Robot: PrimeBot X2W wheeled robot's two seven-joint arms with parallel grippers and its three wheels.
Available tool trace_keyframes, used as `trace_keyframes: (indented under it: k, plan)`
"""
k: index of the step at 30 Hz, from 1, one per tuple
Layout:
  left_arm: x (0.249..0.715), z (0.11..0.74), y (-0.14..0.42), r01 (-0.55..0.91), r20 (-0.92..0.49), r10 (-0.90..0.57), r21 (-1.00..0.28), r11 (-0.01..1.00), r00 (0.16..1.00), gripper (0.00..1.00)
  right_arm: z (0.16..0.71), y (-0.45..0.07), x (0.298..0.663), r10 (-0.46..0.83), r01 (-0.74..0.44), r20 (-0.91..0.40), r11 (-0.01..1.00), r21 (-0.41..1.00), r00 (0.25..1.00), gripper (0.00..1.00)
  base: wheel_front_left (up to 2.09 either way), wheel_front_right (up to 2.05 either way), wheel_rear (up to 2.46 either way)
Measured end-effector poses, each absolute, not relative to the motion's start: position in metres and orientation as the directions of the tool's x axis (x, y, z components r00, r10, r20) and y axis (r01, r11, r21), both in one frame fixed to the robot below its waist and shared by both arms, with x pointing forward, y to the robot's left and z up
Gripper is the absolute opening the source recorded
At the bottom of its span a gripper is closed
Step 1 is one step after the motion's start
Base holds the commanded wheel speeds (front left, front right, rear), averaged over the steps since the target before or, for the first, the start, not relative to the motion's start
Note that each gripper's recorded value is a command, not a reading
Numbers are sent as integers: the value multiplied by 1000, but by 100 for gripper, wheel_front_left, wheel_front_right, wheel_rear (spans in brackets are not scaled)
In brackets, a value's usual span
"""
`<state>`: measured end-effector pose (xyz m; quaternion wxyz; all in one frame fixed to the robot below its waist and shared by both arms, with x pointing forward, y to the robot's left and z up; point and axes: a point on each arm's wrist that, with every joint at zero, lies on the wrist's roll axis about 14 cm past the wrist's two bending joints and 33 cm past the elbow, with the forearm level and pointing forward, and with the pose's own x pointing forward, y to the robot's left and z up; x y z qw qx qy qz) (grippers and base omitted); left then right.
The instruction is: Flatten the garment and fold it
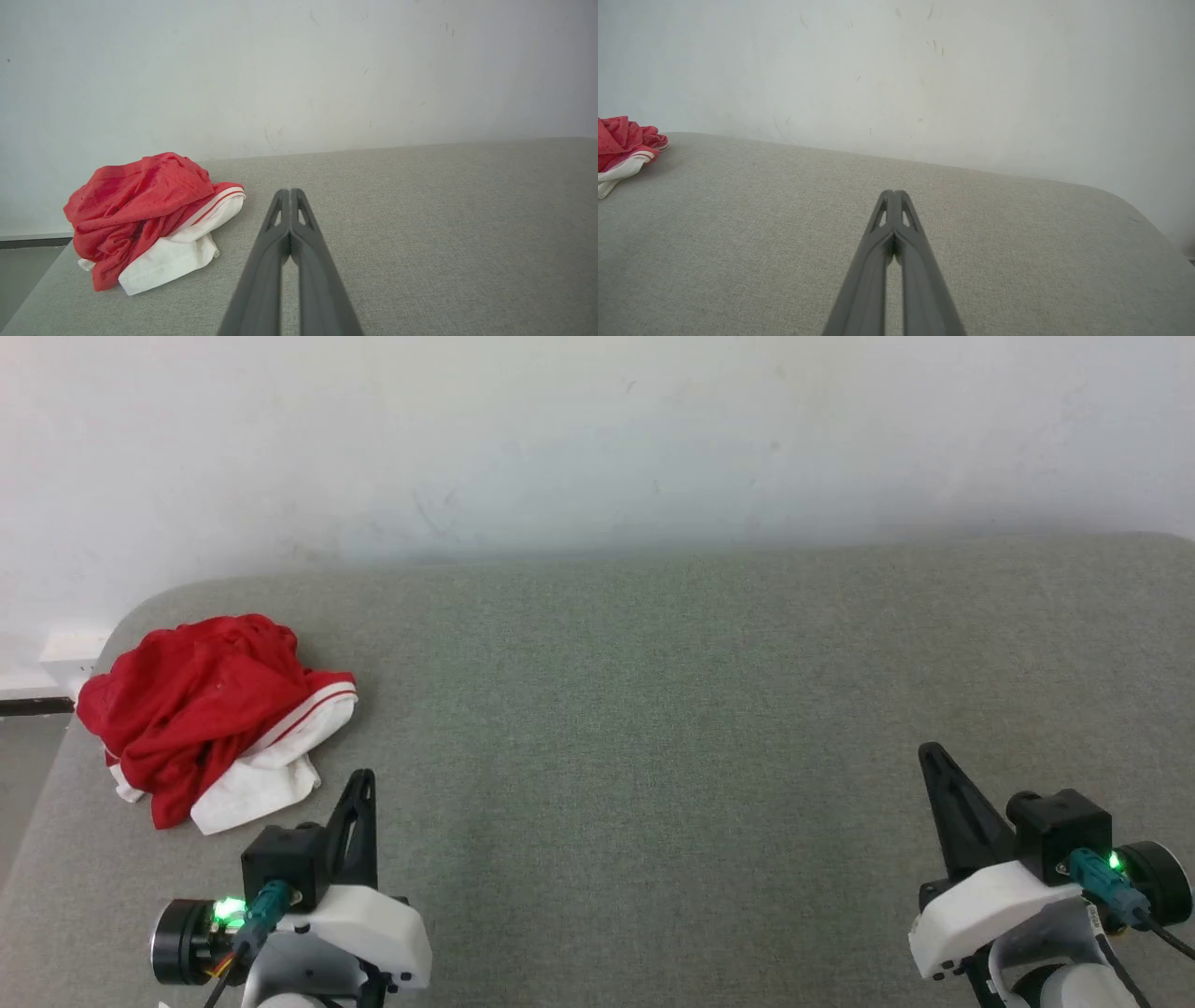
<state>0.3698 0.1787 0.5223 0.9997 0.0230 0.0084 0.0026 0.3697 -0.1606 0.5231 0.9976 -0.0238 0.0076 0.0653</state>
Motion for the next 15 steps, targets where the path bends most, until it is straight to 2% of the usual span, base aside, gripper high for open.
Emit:
trace_keyframes:
  k: [6, 7, 15]
  plan:
    - [370, 522, 179, -5, -17, 6, 46, 999, 1000, 0, 523, -161, 370, 130, -131, -18, 990, -46, 991, 0, 0, 0, 0]
    - [370, 522, 179, -5, -17, 6, 46, 999, 1000, 100, 523, -161, 370, 130, -131, -18, 990, -46, 991, 100, 0, 0, 0]
    - [370, 522, 178, -4, -18, 5, 46, 999, 1000, 100, 522, -162, 370, 125, -125, -19, 991, -43, 992, 100, 0, 0, 0]
